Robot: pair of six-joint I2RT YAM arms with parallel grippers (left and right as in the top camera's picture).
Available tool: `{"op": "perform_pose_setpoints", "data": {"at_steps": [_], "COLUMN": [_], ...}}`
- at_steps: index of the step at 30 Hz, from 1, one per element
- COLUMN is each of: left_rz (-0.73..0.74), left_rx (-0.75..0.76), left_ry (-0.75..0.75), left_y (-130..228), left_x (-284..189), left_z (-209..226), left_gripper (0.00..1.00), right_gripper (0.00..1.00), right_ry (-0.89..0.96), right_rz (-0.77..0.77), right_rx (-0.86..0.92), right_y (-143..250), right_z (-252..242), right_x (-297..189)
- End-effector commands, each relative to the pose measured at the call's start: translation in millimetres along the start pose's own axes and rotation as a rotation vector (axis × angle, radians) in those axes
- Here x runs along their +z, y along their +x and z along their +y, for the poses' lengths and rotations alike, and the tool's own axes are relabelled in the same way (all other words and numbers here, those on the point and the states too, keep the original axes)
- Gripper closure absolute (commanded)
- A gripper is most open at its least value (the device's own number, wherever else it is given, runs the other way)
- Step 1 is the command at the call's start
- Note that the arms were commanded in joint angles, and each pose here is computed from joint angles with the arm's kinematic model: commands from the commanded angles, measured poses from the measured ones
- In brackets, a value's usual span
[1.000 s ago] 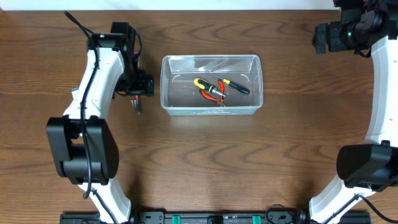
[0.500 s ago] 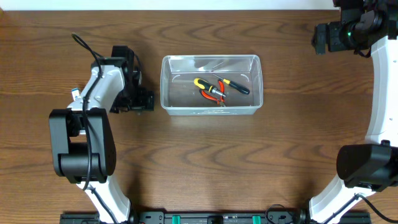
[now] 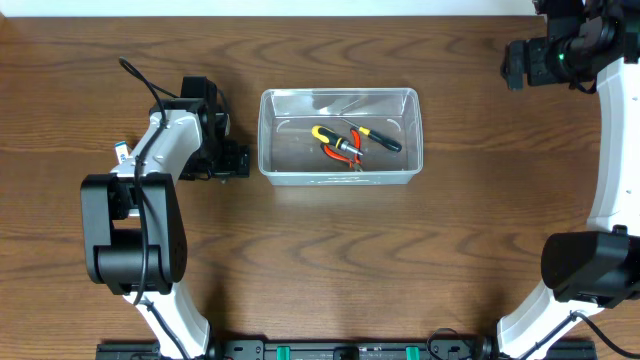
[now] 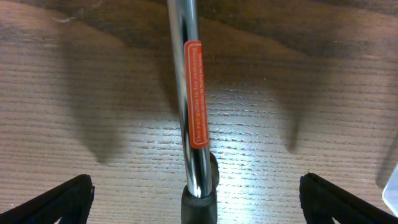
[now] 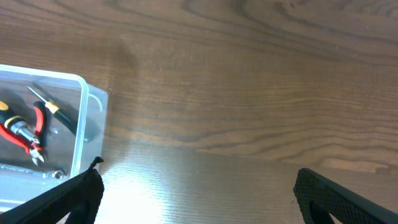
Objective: Pack container
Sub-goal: 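Move the left gripper to the black tool and grasp it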
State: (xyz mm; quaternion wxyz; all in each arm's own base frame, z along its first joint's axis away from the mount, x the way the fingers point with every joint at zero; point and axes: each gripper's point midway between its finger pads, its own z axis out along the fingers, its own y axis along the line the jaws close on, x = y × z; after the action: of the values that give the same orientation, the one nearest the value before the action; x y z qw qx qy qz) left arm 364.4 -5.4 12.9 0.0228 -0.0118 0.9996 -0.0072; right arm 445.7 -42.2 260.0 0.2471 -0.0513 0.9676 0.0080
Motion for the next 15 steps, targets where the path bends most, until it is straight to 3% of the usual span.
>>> {"op": "perform_pose_setpoints", "data": {"at_steps": [1,15], "left_rz": [0.01,0.019], "left_rx": [0.011,0.011], "left_ry": [0.003,0.002], "left_y": [1.4,9.0], "left_x": [3.7,14.0], "left_z": [0.3,0.8], "left_gripper": [0.02,0.02], "right_gripper": [0.01,0.01], "right_ry": [-0.011,-0.01], "right_rz": [-0.001,0.0], "right_rx": [0.017,0.017], "right_y": [1.0,1.2], "right_z": [1.3,1.3], "right_x": [-2.4,-2.4]}}
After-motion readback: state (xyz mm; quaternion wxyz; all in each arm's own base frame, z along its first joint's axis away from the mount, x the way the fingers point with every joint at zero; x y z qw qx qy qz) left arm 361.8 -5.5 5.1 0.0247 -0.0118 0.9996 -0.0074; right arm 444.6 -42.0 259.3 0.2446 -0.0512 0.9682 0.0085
